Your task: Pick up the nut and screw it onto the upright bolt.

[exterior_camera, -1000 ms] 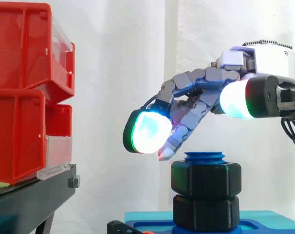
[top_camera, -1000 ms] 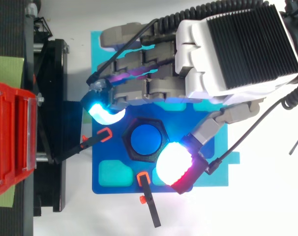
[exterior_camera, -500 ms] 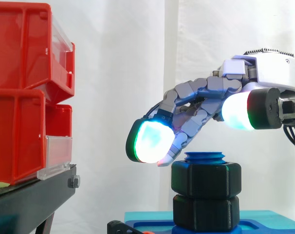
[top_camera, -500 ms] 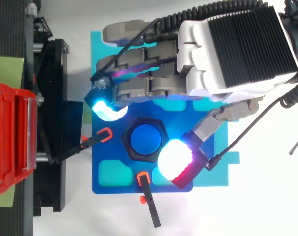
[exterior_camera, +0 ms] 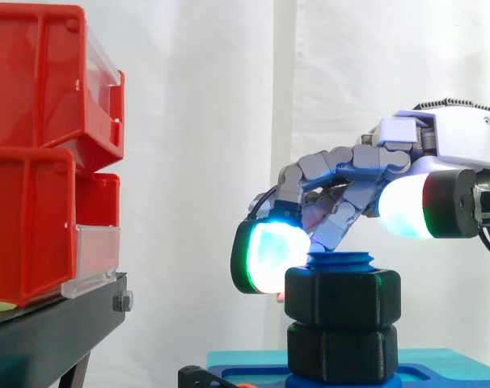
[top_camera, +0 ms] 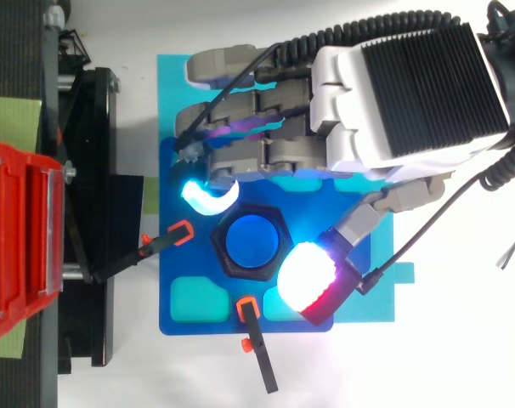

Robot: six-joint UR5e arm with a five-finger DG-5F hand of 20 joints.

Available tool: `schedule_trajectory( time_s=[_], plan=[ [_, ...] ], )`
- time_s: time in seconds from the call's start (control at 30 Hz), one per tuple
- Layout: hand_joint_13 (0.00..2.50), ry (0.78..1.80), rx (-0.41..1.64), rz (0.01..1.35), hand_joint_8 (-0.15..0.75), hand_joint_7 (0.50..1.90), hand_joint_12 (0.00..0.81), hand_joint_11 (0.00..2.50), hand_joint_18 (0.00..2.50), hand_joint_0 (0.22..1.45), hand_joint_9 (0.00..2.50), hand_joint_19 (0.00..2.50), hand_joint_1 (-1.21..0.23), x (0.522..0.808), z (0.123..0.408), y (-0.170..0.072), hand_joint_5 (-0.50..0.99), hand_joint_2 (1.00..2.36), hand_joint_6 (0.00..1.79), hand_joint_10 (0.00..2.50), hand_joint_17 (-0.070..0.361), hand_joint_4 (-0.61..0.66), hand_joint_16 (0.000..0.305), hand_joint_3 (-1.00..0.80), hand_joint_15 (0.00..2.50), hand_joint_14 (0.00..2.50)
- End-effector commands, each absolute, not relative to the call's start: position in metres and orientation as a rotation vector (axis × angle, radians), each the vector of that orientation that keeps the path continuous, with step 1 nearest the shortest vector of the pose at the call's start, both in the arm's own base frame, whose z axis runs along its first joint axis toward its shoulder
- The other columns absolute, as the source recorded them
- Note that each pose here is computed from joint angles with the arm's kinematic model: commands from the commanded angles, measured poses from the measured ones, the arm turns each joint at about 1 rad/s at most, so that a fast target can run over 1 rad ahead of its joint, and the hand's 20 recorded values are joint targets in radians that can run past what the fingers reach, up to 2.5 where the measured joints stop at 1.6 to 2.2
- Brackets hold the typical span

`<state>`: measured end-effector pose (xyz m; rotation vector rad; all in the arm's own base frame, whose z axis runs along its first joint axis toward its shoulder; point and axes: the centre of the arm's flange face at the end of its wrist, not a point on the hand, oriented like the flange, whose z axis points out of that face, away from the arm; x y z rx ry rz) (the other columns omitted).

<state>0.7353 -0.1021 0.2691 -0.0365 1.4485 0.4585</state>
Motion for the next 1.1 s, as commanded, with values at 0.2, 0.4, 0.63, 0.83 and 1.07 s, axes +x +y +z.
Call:
schedule_trajectory(
  time_s=[0.2, 0.4, 0.63, 0.83, 1.07],
  plan=[
    [0.65, 1.449, -0.031, 0.456, 0.255, 1.21, 0.280, 0.00, 0.27, 0.52, 1.09, 0.02, -0.30, 0.7343, 0.2680, -0.1062, 0.03, 1.00, 0.50, 0.00, 0.074, 0.19, 0.033, -0.50, 0.00, 0.00],
    [0.73, 1.442, -0.033, 0.454, 0.242, 1.27, 0.271, 0.00, 0.34, 0.52, 1.23, 0.04, -0.31, 0.7350, 0.2693, -0.1062, 0.06, 1.00, 0.50, 0.00, 0.072, 0.15, 0.032, -0.50, 0.00, 0.00],
    [0.83, 1.442, -0.031, 0.454, 0.231, 1.33, 0.253, 0.00, 0.46, 0.53, 1.41, 0.09, -0.33, 0.7346, 0.2687, -0.1073, 0.08, 1.00, 0.50, 0.00, 0.065, 0.13, 0.029, -0.50, 0.01, 0.00],
    [1.08, 1.435, -0.028, 0.449, 0.240, 1.39, 0.204, 0.07, 0.83, 0.53, 1.77, 0.23, -0.34, 0.7348, 0.2701, -0.1118, 0.10, 1.00, 0.52, 0.00, 0.044, 0.08, 0.019, -0.50, 0.01, 0.00],
    [1.19, 1.426, -0.026, 0.453, 0.221, 1.33, 0.187, 0.13, 0.96, 0.53, 1.84, 0.27, -0.36, 0.7365, 0.2739, -0.1129, 0.10, 1.00, 0.55, 0.00, 0.035, 0.07, 0.016, -0.50, 0.03, 0.00]
  ],
)
